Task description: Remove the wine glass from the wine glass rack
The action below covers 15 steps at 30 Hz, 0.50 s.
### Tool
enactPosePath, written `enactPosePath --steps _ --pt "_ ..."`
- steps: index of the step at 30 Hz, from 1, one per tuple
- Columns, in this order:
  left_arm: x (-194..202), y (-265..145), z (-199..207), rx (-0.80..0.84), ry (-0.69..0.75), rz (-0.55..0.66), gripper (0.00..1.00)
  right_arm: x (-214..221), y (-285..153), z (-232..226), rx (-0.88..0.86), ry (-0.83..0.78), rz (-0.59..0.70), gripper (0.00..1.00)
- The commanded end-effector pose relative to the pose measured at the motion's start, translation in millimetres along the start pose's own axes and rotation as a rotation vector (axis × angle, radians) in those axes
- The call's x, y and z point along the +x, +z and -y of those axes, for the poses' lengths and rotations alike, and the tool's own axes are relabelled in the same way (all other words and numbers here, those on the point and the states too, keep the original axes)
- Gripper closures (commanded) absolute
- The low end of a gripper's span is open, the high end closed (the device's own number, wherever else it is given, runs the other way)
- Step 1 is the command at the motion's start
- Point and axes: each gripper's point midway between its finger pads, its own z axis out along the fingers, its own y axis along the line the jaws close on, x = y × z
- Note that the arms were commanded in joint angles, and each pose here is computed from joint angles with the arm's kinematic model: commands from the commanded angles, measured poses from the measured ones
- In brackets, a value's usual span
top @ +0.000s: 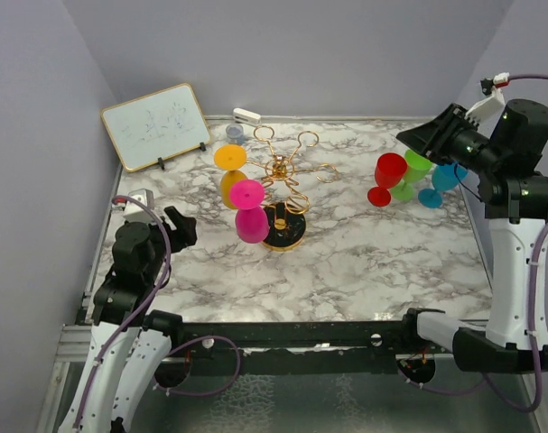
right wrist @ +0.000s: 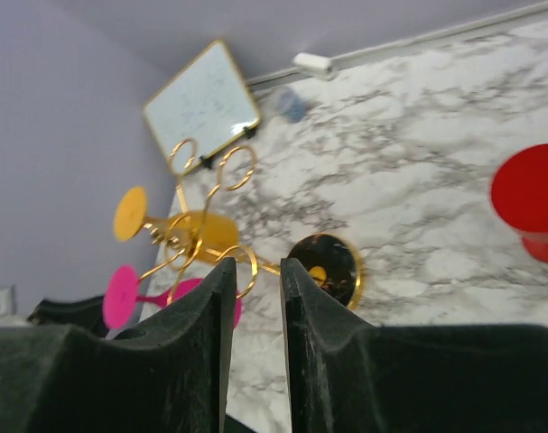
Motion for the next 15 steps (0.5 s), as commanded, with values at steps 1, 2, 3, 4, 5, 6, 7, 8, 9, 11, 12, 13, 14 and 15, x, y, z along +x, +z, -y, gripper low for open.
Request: enactPosePath --steps 1,2,3,4,5,6,7,8,9,11,12,13,14,15 --pt "-17.0 -4.5 33.0 0.14 -0.019 0.002 0.28 33.2 -20.8 -66.8 -0.337 -0.023 -0.123 0.74" --pt "-21.5 -7.2 41.0 0.167 -0.044 -0.005 0.27 39.0 -27.4 -71.8 -0.368 -0.034 -0.131 0.74" --pt "-28.1 -11.6 52.1 0.208 -0.074 -0.01 0.26 44.4 -32.3 -73.0 -0.381 -0.044 -0.14 0.74" --pt "-36.5 -15.9 64.7 0.256 -0.105 -0.011 0.25 50.2 -35.4 -72.3 -0.389 -0.055 -0.15 0.74" --pt "-46.5 -20.7 77.0 0.303 -0.135 -0.007 0.25 56.1 -37.4 -71.6 -0.401 -0.062 -0.165 0.74" --pt "-55.2 -23.8 87.1 0.336 -0.169 -0.009 0.25 62.7 -38.2 -70.9 -0.417 -0.068 -0.185 0.74" --pt "-64.1 -25.8 94.9 0.353 -0.2 -0.014 0.25 68.6 -38.0 -70.1 -0.435 -0.073 -0.206 0.74" --pt "-71.6 -27.5 101.5 0.363 -0.229 -0.025 0.25 74.4 -37.7 -68.8 -0.449 -0.075 -0.226 0.74" --pt "-77.3 -27.9 108.0 0.374 -0.251 -0.043 0.25 78.0 -37.5 -67.7 -0.457 -0.084 -0.237 0.74" --pt "-85.4 -28.0 121.2 0.4 -0.3 -0.089 0.25 82.0 -37.1 -67.6 -0.475 -0.105 -0.238 0.74" --pt "-84.9 -26.3 127.5 0.414 -0.327 -0.124 0.26 82.7 -38.7 -70.4 -0.498 -0.115 -0.235 0.75" --pt "-82.6 -25.8 136.0 0.449 -0.355 -0.164 0.26 83.6 -40.6 -74.1 -0.525 -0.121 -0.239 0.76" --pt "-78.2 -23.6 144.2 0.486 -0.388 -0.207 0.26 84.8 -42.7 -77.6 -0.554 -0.127 -0.246 0.77" --pt "-73.0 -22.0 151.0 0.518 -0.422 -0.248 0.27 84.9 -44.5 -81.3 -0.578 -0.136 -0.25 0.78"
